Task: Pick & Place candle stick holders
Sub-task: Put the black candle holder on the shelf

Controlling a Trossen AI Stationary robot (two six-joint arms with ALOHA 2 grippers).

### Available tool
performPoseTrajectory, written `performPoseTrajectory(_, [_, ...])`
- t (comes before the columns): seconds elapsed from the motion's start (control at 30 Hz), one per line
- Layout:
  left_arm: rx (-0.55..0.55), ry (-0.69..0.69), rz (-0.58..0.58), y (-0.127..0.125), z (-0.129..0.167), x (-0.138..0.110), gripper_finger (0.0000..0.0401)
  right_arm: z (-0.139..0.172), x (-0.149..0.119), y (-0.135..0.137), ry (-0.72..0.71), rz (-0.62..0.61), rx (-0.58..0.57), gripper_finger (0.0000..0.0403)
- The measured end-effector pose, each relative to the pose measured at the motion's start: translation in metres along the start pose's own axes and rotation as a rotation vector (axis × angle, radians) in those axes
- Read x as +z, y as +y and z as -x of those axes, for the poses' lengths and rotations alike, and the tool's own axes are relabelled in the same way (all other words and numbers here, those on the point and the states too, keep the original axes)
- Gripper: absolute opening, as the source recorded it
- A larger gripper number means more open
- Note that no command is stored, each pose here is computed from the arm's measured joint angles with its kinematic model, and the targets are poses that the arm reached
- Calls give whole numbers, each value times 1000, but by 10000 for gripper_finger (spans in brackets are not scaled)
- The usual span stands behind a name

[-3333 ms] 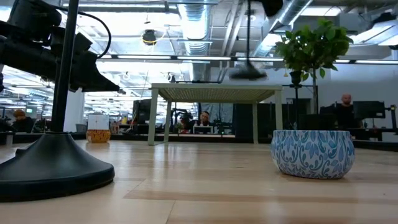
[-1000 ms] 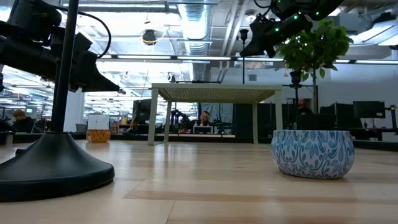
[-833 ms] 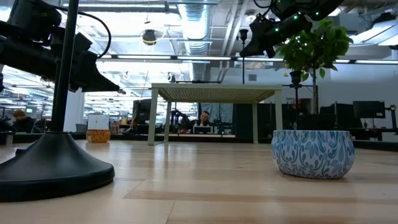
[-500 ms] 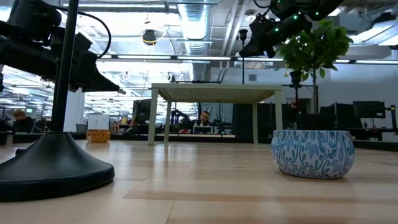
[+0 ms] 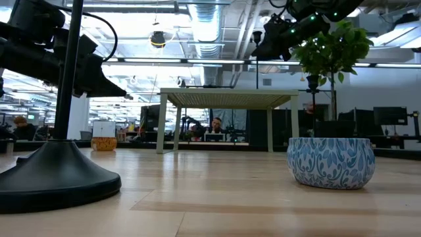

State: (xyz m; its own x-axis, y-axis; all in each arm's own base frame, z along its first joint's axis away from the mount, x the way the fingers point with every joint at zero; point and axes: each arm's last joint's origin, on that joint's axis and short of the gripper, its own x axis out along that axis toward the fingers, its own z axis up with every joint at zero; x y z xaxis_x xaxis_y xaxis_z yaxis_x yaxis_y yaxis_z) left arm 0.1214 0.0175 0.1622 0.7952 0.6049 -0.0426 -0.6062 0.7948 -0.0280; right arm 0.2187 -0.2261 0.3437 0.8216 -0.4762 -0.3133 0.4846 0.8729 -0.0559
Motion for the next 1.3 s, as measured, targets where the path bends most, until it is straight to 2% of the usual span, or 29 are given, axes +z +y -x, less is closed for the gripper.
performPoseTrajectory(0.3, [0,0,0,0,0,0,23,18,23,0,-71,20,-16,227])
performPoseTrajectory(0.5, [0,0,0,0,0,0,23,45,41,6,-137,49,-27,225])
performPoseTrajectory(0.93, [0,0,0,0,0,0,23,141,70,30,-358,117,-65,223])
performPoseTrajectory(1.17, [0,0,0,0,0,0,23,196,72,48,-463,139,-68,215])
performPoseTrajectory(1.3, [0,0,0,0,0,0,23,220,66,60,-464,117,-33,208])
